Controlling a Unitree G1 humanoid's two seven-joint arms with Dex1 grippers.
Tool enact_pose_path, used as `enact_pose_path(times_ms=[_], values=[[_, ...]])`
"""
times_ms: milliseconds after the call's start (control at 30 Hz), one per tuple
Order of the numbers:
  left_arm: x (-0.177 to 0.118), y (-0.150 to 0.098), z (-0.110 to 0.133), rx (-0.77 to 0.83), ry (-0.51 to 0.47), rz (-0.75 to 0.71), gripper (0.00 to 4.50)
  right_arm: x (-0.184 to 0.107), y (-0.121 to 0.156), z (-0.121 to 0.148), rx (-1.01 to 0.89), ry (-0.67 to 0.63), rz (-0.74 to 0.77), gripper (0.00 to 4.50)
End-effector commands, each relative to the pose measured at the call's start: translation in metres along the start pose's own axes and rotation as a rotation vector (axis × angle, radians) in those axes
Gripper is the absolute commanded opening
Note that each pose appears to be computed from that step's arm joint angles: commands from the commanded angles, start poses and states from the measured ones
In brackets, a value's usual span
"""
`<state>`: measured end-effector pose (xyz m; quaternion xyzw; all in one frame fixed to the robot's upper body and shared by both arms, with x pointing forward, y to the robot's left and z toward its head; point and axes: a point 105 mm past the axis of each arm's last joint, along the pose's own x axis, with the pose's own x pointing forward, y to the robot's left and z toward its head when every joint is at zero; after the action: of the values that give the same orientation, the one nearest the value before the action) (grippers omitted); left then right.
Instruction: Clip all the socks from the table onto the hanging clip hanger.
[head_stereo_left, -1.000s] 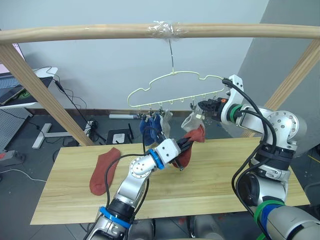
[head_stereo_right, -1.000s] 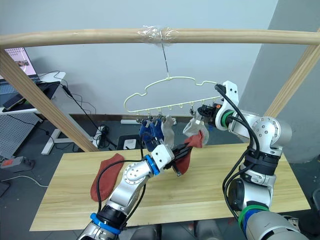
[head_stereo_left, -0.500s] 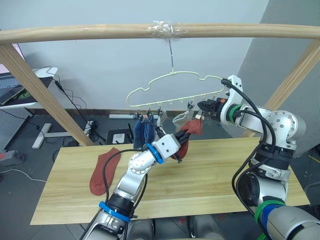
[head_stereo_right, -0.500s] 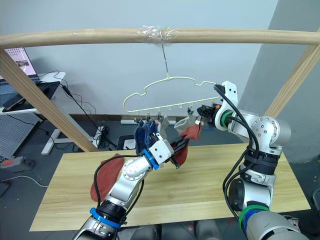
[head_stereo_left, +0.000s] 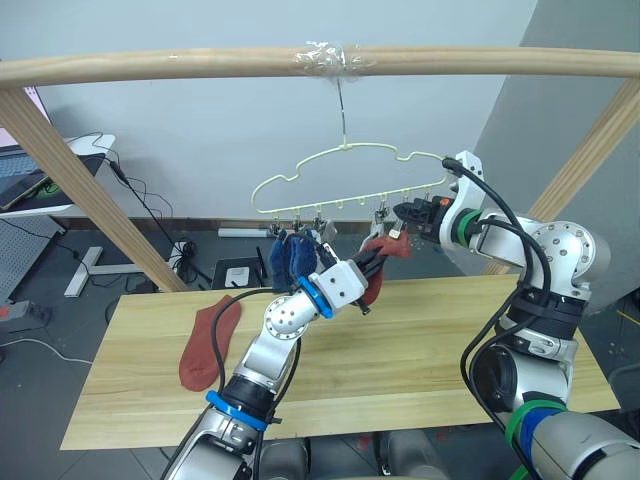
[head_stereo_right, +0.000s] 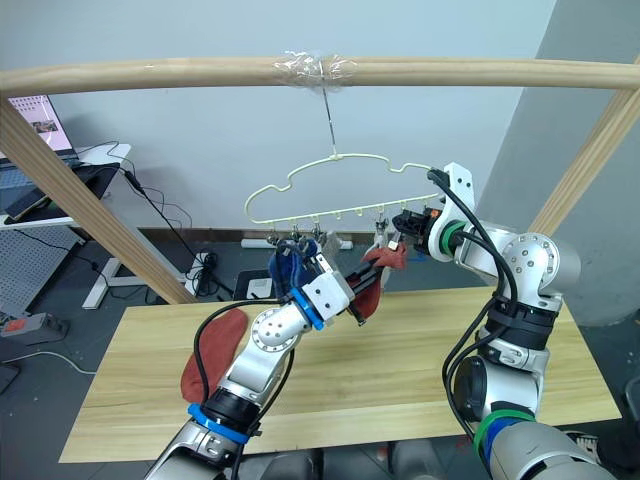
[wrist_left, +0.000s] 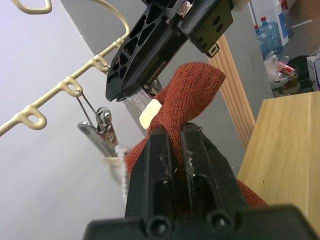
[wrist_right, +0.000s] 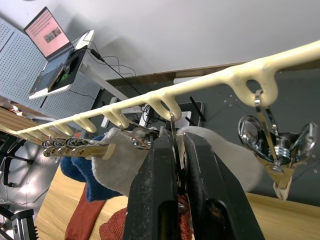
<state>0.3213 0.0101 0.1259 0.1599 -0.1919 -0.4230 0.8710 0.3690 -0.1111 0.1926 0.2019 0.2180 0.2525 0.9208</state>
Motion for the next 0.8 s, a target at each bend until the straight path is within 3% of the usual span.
enact_pose_path(times_ms=[33,333,367,400,533,800], values=[[0.005,0.003,0.013,0.028,-0.051,0.011,0.0,-0.004,0.005,0.007,-0.02,-0.028,0.019,1.28],[0.005,-0.002,0.008,-0.188,-0.02,-0.001,0.0,-0.033,0.002,0.013,-0.043,-0.084,0.055,4.41],[0.005,-0.003,0.006,-0.237,-0.012,0.004,0.0,-0.036,0.002,0.013,-0.044,-0.095,0.06,4.46],[0.006,-0.004,0.002,-0.318,0.0,0.007,0.6,-0.04,0.003,0.013,-0.056,-0.106,0.062,4.5],[0.005,-0.015,-0.013,-0.6,0.052,-0.006,1.64,-0.055,-0.004,0.004,-0.15,-0.138,0.004,4.5],[-0.028,-0.024,-0.036,-0.712,0.169,-0.038,4.06,-0.061,-0.012,-0.029,-0.307,-0.174,-0.096,4.5]])
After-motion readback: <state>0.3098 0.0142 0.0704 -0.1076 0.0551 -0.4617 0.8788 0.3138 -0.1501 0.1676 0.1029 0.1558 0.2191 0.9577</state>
